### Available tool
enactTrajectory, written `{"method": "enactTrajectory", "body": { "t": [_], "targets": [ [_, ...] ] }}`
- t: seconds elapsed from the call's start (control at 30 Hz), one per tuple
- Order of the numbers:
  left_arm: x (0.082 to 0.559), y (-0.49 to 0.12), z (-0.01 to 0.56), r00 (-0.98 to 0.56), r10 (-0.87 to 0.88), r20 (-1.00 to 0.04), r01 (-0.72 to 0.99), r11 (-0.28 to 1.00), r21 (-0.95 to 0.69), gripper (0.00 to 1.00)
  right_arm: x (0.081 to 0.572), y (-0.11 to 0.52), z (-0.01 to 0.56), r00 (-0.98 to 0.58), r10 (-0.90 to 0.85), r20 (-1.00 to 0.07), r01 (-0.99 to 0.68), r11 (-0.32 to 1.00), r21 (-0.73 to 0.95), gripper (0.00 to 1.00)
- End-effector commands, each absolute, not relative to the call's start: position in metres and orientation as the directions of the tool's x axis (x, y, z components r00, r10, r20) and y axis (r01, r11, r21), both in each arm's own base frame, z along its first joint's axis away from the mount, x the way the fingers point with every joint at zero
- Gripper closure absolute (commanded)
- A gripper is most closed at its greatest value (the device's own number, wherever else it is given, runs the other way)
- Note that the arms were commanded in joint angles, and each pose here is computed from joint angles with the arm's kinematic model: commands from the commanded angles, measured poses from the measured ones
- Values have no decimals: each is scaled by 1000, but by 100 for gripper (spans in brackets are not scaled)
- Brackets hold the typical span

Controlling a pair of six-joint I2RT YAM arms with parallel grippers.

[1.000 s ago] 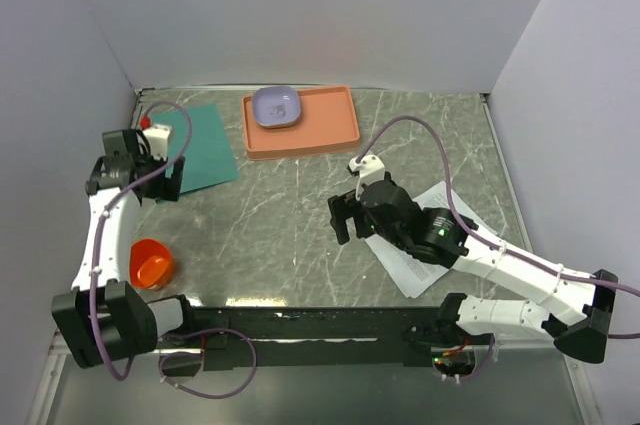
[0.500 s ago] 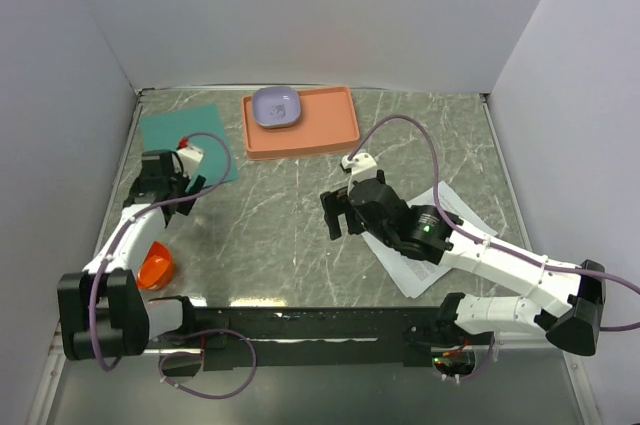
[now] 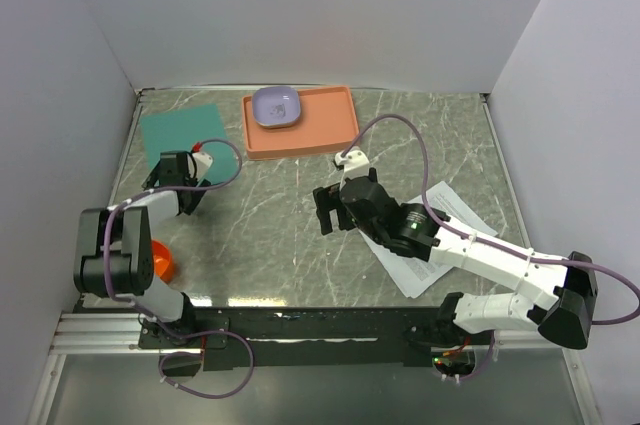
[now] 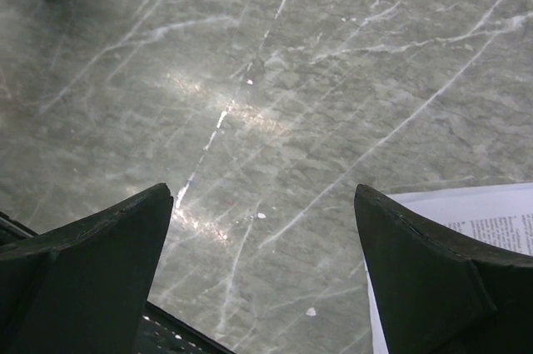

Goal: Put the files into the folder

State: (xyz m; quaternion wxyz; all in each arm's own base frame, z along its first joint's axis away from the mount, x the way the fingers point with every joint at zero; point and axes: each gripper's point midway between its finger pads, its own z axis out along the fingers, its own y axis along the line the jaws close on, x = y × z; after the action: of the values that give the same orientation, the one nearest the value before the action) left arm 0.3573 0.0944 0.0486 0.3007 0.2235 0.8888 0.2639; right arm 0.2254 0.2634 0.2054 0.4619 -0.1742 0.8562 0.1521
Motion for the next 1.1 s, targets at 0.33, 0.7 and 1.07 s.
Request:
{"method": "enactTrajectory", "body": {
  "t": [0.33,0.7,1.07],
  "targets": [
    [386,119,55,-656,675,-338,189,580,792,4,233,272,218,-482,-27,-876,-399,897,192,11],
    [386,115,51,-644,685,-342,212,589,780,37,229,270,210,-494,5,-870,-387,894,224,16],
    [396,111,62,-639,675,-370,195,607,770,95,226,267,209,-490,36,-871,-384,888,253,26]
  ]
}}
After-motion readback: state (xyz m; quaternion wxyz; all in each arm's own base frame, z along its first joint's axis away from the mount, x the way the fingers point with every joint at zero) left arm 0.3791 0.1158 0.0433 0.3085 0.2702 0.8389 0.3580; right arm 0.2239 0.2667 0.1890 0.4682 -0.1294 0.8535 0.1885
